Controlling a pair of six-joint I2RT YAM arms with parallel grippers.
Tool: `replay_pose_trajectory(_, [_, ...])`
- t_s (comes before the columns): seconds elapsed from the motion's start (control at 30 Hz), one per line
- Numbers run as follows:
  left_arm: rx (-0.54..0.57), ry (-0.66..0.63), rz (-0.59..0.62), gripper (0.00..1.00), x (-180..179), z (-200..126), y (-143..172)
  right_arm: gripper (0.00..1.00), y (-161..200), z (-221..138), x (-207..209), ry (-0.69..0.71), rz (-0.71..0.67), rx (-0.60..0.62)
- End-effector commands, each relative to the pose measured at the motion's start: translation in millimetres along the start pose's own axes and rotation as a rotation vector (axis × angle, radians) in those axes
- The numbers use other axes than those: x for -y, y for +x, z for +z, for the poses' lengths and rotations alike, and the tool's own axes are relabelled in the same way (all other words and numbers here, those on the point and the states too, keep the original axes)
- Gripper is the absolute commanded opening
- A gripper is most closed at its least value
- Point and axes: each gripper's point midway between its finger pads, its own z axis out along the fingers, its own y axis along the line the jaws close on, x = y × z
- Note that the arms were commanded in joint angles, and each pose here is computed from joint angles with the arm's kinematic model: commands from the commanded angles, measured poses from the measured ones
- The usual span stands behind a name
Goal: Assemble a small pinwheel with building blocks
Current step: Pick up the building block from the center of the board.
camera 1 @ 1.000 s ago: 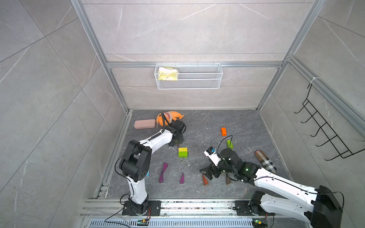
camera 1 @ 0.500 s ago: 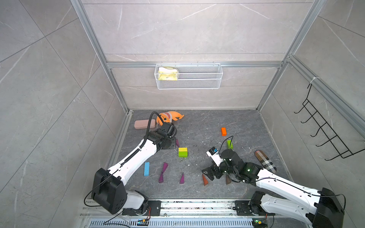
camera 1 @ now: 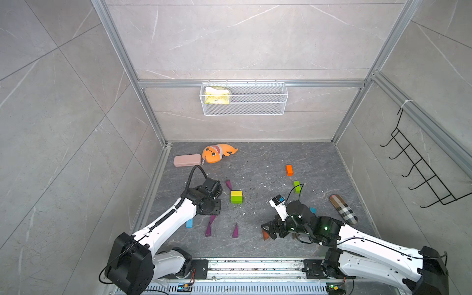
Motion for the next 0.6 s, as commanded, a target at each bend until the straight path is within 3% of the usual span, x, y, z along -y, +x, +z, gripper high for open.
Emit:
replay_pose_trajectory(0.0, [0.021,0.01,-0.033,0.46,2.1,1.1,-2.9,0.95,16.9,0.7,10.1,0.045,0.038,-0.027])
replay_pose_trajectory(0.57, [-0.086,-0.045,0.005,0.46,-1.6,39.0,9.9,0.95,24.8,7.6,12.2,0.067,0.014,-0.046])
